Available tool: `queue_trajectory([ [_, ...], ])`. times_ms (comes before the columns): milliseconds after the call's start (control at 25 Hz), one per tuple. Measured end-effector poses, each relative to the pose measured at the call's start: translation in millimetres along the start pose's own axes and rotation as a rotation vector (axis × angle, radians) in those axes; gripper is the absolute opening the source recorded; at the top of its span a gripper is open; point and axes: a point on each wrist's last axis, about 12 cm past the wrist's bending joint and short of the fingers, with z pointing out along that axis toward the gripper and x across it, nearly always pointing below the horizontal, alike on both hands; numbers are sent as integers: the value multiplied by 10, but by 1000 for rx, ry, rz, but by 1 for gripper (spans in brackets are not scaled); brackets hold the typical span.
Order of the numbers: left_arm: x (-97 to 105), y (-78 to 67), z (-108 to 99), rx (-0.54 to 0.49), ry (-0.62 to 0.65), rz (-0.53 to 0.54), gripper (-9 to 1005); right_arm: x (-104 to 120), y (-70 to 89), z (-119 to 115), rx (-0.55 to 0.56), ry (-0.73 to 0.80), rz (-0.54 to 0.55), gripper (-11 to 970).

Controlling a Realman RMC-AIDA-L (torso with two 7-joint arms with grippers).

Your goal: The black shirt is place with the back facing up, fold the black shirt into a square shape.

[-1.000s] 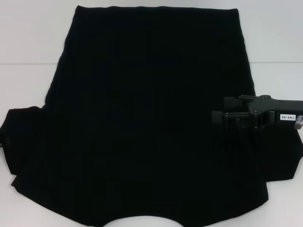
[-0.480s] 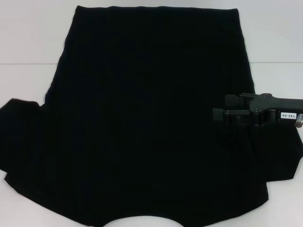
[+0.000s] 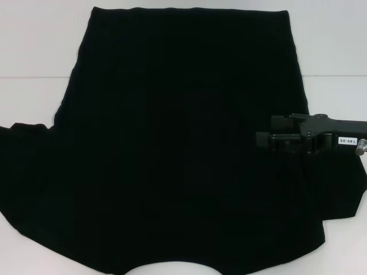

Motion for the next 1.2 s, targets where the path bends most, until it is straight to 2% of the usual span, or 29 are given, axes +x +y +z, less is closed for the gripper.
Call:
queue_trajectory([
  [440,-81,-48,28,3,-14,25,81,1,8,2,-6,0,1,916],
  [520,-67,-65,28,18,-3,24,85,5,9,4,-6,0,1,916],
  [600,-48,-125,9,78,16,18,89,8,10,3,-6,0,1,916],
  [800,-30,-445,-91,376,25,52,100,12,12,-1,-7,1,3,915],
  [920,27,-697,-42,489,43,93,106,13,12,-2,-7,1,3,915],
  [1120,181,-1111,112,589,96,161,117,14,11,-2,-7,0,2,915],
  [1200,216,-1202,147,602,113,189,121,12,10,-3,-6,1,3,915],
])
